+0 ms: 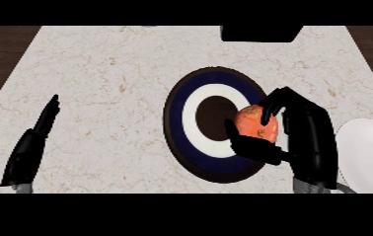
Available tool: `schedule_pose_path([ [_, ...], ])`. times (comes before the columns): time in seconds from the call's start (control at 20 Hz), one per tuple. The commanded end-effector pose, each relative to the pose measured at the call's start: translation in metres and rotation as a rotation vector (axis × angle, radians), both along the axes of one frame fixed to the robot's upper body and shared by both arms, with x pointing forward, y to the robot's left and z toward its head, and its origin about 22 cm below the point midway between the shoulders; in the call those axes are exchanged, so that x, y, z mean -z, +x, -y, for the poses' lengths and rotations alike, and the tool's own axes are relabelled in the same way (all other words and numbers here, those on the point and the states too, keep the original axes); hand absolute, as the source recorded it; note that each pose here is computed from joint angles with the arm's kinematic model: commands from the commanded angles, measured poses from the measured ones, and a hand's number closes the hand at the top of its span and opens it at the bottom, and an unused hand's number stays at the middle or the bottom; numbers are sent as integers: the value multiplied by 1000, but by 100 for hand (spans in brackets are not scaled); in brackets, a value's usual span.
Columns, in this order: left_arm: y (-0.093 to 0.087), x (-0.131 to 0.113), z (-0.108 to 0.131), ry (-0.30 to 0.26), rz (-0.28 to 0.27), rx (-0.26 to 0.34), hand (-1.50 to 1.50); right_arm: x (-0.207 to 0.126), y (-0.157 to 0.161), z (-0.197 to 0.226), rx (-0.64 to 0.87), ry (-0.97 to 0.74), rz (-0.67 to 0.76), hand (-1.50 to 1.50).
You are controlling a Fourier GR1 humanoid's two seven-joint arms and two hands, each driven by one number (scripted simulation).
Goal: Pick the squash from the plate and place it in the plate
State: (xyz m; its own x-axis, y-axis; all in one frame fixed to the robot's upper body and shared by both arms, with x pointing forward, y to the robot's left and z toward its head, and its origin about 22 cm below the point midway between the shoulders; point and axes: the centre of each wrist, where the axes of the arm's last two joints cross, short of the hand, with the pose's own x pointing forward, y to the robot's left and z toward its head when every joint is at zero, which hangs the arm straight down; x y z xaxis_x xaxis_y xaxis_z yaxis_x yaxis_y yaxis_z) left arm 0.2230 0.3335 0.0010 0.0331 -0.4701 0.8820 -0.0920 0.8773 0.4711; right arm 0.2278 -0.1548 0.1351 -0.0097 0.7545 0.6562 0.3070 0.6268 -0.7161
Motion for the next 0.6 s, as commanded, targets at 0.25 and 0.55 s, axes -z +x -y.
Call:
schedule_pose_path([
  [0.25, 0, 2, -1, 16, -2, 11, 0, 31, 51, -64, 14, 241, -113, 150],
  [0.55, -7, 21, -3, -14, -7, -3, 0, 74, 71, -70, 65, 223, -171, -150],
])
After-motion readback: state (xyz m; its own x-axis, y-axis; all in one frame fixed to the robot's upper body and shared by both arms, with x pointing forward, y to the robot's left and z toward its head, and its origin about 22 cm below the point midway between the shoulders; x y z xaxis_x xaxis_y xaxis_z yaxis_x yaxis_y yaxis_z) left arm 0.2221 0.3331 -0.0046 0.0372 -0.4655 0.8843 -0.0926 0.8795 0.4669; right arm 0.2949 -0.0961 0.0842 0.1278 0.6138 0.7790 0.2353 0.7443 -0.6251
